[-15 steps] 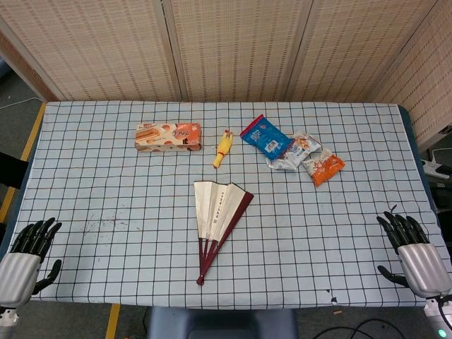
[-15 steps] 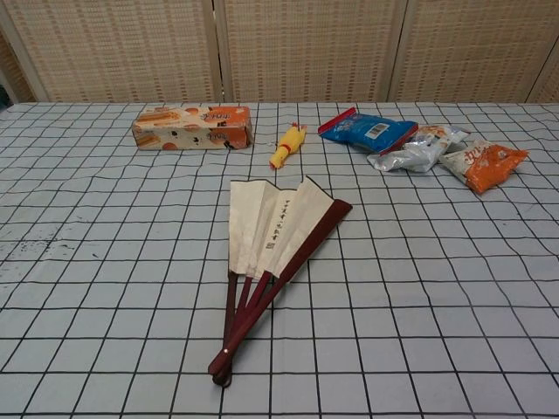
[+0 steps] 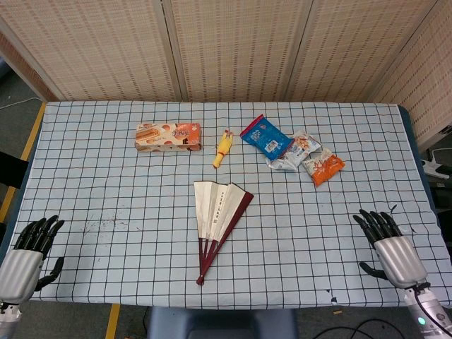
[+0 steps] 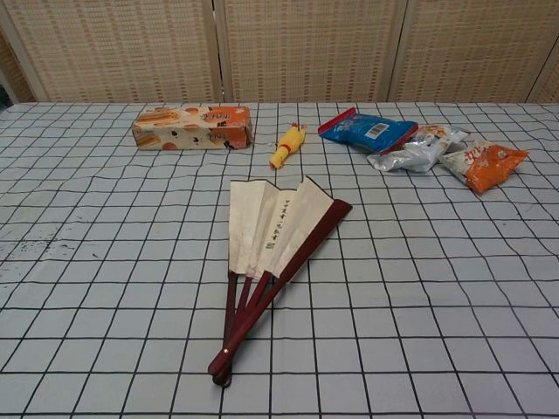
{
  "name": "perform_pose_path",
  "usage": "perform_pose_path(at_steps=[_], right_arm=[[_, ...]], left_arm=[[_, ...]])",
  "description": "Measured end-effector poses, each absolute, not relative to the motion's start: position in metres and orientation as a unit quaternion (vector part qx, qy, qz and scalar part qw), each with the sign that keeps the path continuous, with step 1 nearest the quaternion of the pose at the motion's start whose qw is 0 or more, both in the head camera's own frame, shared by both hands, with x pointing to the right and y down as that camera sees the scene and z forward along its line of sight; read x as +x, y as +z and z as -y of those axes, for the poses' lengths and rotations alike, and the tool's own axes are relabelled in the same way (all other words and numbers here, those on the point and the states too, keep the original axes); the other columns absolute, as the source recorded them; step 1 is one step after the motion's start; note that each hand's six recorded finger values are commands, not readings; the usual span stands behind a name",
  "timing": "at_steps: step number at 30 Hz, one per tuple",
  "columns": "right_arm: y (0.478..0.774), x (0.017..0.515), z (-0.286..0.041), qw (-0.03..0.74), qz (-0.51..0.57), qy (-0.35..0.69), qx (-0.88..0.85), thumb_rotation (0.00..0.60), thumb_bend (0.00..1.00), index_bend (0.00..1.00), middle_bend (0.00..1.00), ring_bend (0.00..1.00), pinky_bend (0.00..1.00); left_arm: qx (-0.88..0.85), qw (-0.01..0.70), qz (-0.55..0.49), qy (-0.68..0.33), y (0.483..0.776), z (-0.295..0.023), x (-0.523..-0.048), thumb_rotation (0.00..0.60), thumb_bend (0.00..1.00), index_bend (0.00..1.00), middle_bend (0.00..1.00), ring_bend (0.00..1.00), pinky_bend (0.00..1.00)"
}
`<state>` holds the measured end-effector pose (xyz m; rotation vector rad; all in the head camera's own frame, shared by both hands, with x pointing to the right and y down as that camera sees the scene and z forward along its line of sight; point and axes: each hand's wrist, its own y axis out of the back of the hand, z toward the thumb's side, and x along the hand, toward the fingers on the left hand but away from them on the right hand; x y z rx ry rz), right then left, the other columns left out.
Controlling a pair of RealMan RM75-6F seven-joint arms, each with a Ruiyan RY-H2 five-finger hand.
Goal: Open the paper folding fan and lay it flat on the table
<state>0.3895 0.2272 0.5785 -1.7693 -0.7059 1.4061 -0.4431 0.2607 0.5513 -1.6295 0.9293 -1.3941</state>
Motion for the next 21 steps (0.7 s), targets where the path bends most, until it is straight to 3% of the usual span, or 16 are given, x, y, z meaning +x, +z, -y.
perform_pose_path(at_steps=[13,21], right_arm=[[0.647,0.254,-0.182,0.411,0.202,0.436,-0.775,0.6,0.09,0.31,0.0,0.0,0.0],[0.684,0.165,-0.193,0.438,0.199,0.398,-0.781,0.6,0.09,0.36,0.0,0.0,0.0]], left_arm=[[-0.631,0.387,-0.373,-0.559,0.553,-0.259,-0.449,0.6,0.45,0.0,0.0,0.0,0.11],[-0.613,0.377,-0.395,-0.571,0.547,-0.261,-0.46,0.6,0.45,0.0,0.0,0.0,0.12]])
